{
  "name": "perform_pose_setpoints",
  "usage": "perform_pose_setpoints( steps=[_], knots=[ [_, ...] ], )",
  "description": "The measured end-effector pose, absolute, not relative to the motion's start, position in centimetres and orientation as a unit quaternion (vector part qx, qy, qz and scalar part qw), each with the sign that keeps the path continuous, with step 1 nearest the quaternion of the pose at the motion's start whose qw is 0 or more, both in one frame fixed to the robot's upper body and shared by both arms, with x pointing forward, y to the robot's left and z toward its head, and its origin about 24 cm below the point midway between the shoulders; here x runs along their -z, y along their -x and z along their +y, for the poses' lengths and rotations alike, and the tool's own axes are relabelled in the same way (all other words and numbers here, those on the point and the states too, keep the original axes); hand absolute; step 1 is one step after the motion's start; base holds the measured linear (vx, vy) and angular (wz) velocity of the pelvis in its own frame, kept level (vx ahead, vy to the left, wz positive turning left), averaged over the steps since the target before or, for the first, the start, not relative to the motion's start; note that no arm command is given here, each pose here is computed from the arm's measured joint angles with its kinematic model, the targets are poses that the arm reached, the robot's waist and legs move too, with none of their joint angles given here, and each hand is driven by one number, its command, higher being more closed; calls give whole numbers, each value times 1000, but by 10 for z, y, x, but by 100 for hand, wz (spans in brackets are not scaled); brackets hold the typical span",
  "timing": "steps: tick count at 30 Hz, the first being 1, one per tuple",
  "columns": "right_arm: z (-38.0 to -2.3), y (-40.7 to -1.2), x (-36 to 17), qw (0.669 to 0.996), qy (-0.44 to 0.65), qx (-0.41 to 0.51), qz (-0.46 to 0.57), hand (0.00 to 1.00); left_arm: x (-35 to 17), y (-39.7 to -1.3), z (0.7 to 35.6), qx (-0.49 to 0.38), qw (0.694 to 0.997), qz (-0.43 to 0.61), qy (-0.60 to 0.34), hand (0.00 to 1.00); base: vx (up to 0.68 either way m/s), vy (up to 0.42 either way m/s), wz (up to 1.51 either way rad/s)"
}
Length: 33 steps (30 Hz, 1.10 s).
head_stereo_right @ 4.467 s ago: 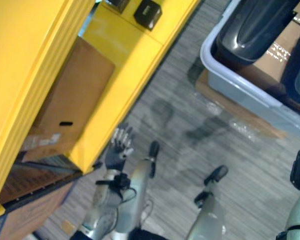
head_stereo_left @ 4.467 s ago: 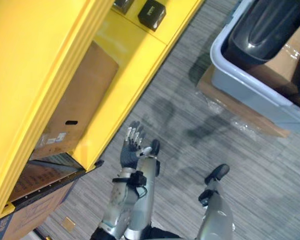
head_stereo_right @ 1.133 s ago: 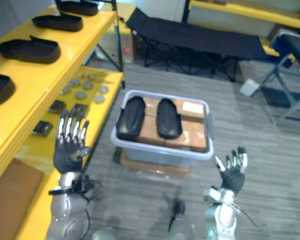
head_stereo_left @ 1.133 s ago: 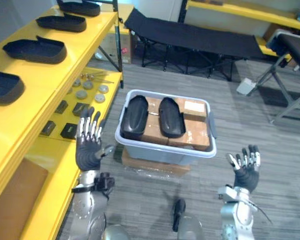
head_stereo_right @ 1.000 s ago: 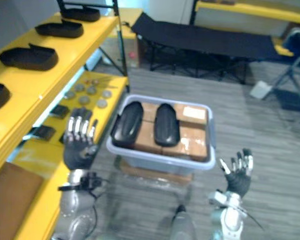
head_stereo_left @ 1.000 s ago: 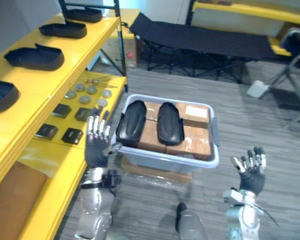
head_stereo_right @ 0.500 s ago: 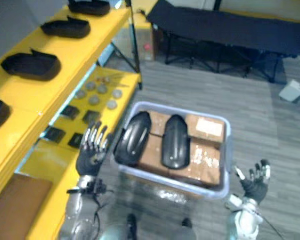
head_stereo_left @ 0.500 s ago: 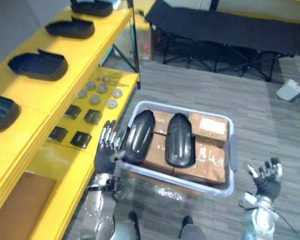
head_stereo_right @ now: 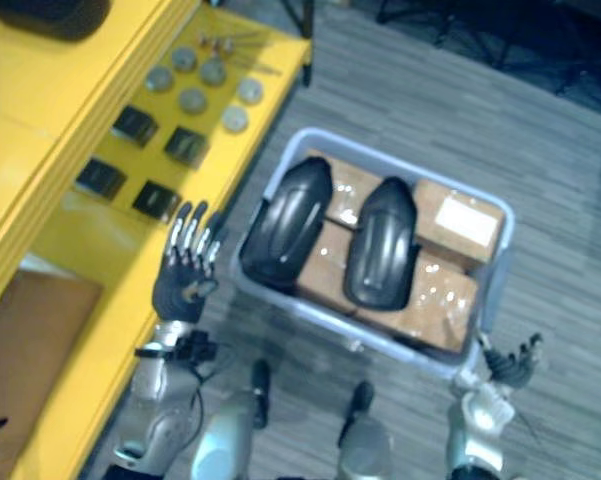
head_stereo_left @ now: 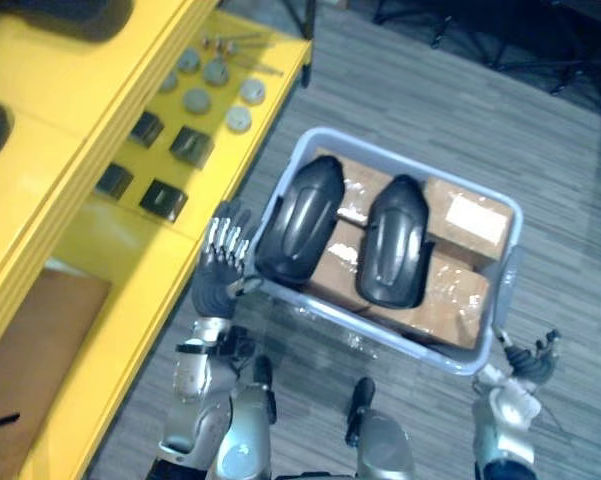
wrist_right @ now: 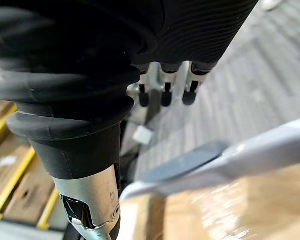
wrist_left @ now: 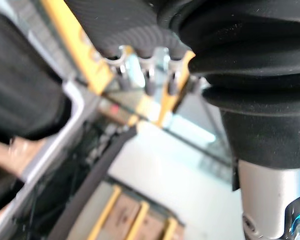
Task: Walk over and take plastic housings, then place them on the shelf
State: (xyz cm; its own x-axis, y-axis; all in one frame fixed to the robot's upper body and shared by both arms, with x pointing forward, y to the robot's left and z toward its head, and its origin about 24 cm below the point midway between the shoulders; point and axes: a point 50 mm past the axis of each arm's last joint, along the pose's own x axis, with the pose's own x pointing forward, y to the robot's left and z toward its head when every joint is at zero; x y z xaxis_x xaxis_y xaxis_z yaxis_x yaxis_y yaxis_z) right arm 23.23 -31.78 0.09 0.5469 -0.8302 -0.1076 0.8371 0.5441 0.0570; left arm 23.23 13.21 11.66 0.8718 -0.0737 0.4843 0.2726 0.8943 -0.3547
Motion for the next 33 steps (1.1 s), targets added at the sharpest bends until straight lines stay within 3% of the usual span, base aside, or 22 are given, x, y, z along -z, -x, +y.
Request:
perform_pose_setpoints(
  steps=[3,12,20,25,33],
  knots=[
    [-335,-267,-35,878,-38,477,0,0,-114,-242,131,81,947,-235,205,0,-116,33,22],
    [-348,-310,-90,890,-6,456,-29,0,-107,-249,133,60,949,-230,208,0,-121,-23,15],
    [-354,-332,-103,903,6,428,42,0,-110,-255,121,82,946,-232,211,0,-11,-27,10],
    [-371,-339,-138,902,29,428,44,0,-107,-256,111,78,944,-226,229,0,-2,6,3],
    [-380,-341,-151,903,73,416,74,0,-104,-258,103,76,942,-217,245,0,-27,-8,9]
  ],
)
